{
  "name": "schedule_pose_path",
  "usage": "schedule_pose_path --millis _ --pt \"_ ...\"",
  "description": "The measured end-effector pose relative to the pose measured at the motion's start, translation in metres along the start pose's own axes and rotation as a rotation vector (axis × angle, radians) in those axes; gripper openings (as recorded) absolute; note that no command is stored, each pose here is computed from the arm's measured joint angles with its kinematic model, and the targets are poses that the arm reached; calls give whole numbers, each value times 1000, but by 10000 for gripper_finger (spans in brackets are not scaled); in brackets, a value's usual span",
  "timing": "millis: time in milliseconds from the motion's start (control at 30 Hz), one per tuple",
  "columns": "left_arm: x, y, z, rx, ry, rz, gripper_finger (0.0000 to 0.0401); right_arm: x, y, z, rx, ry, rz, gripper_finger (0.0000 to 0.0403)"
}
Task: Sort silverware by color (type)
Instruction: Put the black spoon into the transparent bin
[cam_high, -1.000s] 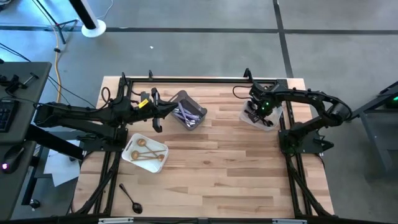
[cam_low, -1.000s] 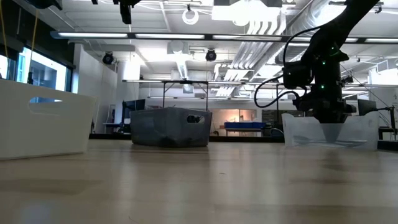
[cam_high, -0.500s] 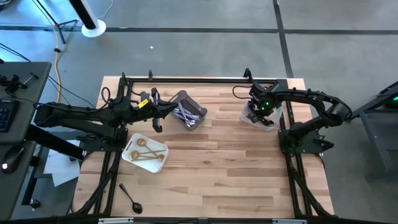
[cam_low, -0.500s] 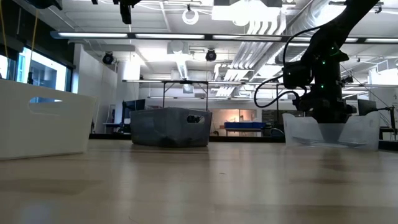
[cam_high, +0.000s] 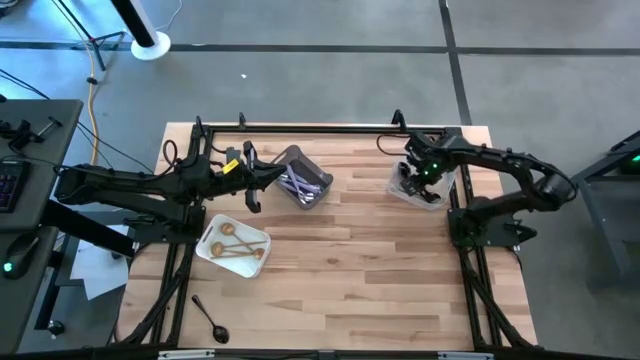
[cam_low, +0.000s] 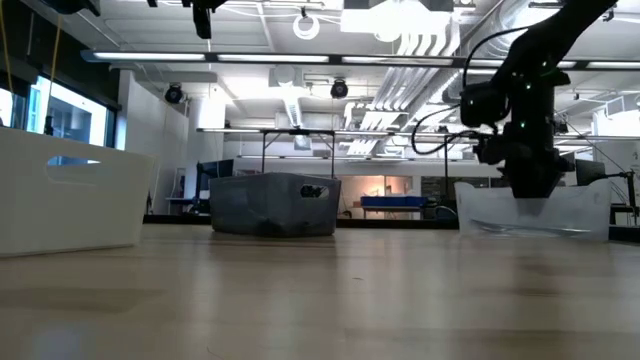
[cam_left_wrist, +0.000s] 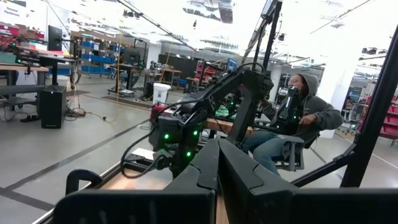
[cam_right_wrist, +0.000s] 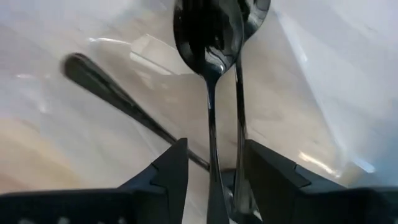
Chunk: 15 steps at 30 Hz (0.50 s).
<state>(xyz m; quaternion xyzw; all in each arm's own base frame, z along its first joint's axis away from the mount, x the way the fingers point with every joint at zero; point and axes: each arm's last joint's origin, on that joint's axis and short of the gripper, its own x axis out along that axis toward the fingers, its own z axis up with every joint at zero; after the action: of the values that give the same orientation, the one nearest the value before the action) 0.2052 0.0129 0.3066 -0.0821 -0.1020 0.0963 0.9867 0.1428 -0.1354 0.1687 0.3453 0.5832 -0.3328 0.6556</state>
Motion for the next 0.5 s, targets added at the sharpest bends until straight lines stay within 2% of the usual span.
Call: schedule_pose_path --millis 100,233,367,500 --pt "0 0 0 0 0 0 0 -18 1 0 -2 -52 13 140" --pt "0 0 0 0 0 0 0 -51 6 1 -26 -194 50 140" --pt "0 0 0 0 1 0 0 -90 16 -5 -85 -426 119 139" --pt "0 0 0 0 2 0 0 -119 24 -19 -113 -660 233 139"
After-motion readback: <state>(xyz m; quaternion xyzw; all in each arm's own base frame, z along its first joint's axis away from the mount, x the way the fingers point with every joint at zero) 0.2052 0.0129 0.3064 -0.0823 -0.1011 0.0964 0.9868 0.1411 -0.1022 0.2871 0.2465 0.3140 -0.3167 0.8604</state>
